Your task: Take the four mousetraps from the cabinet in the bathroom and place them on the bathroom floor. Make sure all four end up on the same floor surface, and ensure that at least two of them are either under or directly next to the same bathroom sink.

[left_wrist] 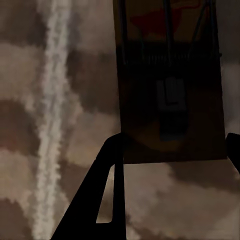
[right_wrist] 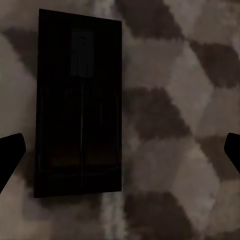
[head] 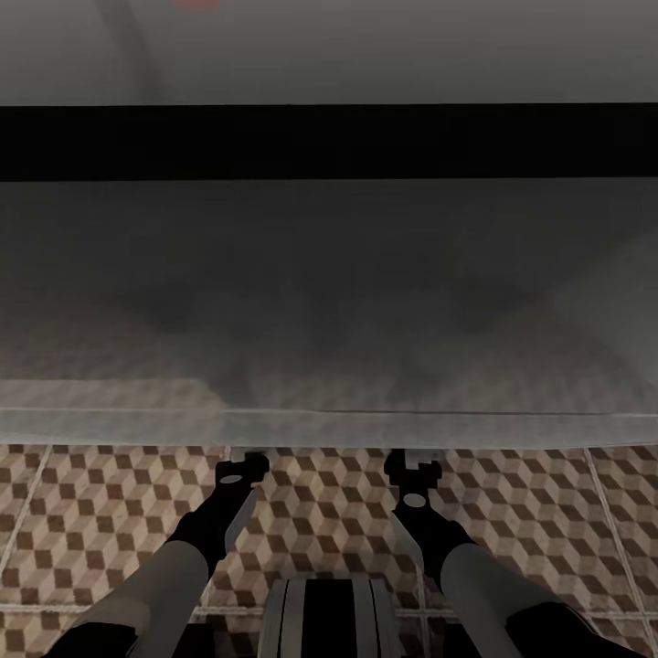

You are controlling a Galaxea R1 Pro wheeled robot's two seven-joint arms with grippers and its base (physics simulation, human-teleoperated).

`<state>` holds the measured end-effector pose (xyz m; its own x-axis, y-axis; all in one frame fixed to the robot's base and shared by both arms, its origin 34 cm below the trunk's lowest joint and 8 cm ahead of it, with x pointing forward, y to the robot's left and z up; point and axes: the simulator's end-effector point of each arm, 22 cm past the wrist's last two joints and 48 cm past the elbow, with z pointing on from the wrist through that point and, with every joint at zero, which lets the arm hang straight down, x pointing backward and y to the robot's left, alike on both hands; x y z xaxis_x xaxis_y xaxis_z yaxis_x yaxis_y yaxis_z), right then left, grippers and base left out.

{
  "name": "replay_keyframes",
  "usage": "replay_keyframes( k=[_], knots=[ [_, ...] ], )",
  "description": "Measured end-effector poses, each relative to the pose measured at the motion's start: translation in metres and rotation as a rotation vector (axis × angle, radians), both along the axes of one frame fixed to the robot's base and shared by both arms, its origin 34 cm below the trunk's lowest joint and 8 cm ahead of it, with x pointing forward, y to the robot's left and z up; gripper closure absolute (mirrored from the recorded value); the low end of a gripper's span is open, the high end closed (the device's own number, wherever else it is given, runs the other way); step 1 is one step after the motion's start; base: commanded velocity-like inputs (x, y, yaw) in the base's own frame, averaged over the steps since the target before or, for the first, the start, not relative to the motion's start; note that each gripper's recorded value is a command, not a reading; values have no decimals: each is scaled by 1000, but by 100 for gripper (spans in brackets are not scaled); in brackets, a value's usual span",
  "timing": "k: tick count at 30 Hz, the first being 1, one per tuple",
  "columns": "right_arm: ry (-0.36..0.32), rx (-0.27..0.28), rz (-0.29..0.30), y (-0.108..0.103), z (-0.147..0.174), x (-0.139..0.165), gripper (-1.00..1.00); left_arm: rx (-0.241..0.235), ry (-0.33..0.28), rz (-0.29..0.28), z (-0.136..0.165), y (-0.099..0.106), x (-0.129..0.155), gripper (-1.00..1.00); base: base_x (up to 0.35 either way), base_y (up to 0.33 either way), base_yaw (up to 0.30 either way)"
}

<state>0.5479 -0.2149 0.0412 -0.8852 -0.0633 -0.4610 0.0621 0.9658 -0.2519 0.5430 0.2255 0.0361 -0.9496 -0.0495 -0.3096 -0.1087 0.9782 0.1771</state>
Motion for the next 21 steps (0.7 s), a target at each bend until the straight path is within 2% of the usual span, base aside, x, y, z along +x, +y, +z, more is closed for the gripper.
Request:
replay_keyframes(
  k=[1, 21],
  knots=[
    [1, 0, 0, 0, 0, 0, -100, 7, 72, 3, -12, 3, -32, -100, 0, 0, 0],
    [0, 0, 0, 0, 0, 0, -100, 8, 71, -2, -12, 3, -31, -100, 0, 0, 0]
  ],
)
